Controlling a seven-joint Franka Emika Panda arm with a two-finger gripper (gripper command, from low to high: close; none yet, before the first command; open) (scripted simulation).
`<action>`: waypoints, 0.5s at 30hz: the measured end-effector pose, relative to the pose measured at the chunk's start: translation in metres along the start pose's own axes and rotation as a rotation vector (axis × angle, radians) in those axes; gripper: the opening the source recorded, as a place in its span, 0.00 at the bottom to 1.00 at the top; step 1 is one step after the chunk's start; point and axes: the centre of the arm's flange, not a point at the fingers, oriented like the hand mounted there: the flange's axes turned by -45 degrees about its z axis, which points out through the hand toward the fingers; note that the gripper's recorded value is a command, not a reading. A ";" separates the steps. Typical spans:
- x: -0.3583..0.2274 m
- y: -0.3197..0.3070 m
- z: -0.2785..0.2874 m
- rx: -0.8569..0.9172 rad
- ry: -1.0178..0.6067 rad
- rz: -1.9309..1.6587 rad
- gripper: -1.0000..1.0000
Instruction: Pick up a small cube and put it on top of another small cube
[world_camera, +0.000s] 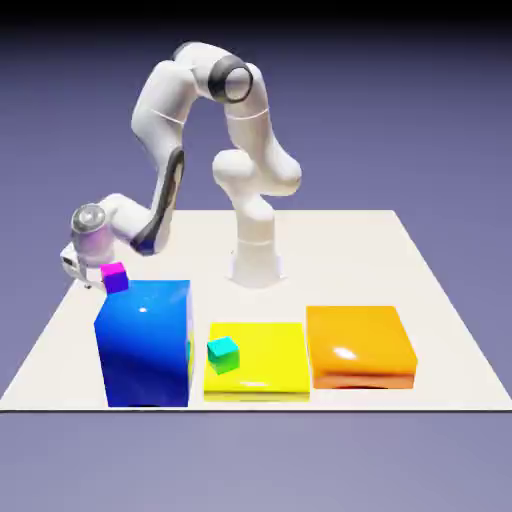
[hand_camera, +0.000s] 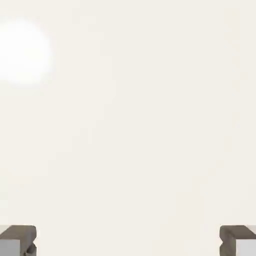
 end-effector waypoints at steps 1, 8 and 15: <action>-0.003 -0.006 0.000 0.022 0.020 0.048 0.50; -0.028 -0.040 -0.009 0.175 0.139 0.392 0.50; -0.055 -0.063 -0.020 0.311 0.217 0.719 0.50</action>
